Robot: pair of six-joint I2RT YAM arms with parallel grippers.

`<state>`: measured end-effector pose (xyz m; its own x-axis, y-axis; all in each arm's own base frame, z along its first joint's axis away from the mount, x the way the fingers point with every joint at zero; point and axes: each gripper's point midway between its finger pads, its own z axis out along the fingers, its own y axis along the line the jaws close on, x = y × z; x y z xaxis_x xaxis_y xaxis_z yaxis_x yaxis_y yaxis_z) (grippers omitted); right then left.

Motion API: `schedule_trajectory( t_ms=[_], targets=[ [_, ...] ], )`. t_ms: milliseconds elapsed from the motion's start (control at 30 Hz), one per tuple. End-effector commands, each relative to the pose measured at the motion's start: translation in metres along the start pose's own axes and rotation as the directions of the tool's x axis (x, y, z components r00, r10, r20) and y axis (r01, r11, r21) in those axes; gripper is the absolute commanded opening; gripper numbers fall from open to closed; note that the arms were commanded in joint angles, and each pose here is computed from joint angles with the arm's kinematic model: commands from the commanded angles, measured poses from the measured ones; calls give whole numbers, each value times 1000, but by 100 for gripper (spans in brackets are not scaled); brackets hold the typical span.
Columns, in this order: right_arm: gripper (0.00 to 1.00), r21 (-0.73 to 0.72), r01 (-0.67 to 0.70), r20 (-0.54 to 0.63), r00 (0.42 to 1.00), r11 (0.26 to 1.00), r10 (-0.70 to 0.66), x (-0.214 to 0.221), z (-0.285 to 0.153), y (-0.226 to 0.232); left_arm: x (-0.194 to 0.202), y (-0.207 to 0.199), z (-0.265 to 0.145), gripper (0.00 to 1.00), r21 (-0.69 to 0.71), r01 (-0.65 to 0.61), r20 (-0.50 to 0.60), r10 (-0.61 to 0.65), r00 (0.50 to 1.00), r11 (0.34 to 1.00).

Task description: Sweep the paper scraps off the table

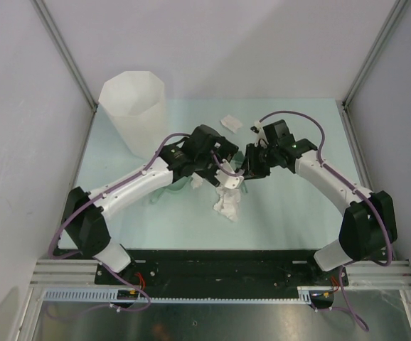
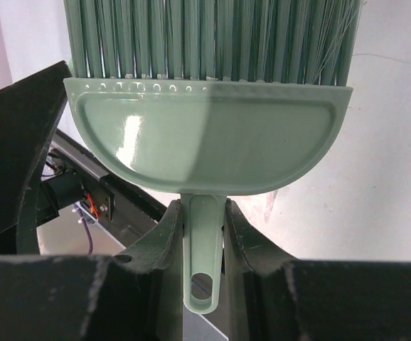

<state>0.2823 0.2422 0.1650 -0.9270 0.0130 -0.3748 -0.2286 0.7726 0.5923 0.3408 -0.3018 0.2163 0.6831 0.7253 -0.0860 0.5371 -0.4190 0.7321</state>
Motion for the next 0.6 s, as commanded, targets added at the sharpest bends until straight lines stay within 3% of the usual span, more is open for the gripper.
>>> schedule_trajectory(
  t_ms=[0, 67, 167, 200, 333, 433, 500, 533, 567],
  targets=[
    [0, -89, 32, 3, 999, 995, -32, -6, -3, 19, -9, -6, 5, 98, 33, -51, 40, 49, 998, 998],
    [0, -115, 41, 13, 999, 993, -39, -7, -6, 26, -14, -6, 10, 97, 39, -38, 69, 35, 997, 999],
    [0, -140, 44, 31, 999, 989, -40, -10, -12, 33, -20, -3, 13, 86, 39, -39, 84, 35, 996, 998],
    [0, -143, 42, 32, 999, 989, -38, -10, -13, 33, -21, -4, 14, 72, 41, -37, 88, 33, 996, 998],
    [0, -159, 42, 45, 998, 986, -35, -12, -18, 38, -29, -13, 19, 49, 66, -27, 111, 19, 994, 997],
    [0, -169, 49, 57, 998, 984, -40, -14, -20, 40, -28, -17, 22, 2, 76, -6, 95, -1, 995, 997],
    [0, -158, 60, 76, 996, 986, -48, -17, -25, 39, -27, -13, 20, 0, 68, 40, 88, -45, 995, 997],
    [2, -148, 75, 90, 994, 986, -62, -19, -28, 36, -27, -14, 19, 0, 68, 100, 82, -105, 991, 993],
    [25, -141, 85, 111, 991, 986, -70, -22, -35, 35, -27, -11, 17, 0, 62, 140, 80, -145, 986, 988]
  ],
)
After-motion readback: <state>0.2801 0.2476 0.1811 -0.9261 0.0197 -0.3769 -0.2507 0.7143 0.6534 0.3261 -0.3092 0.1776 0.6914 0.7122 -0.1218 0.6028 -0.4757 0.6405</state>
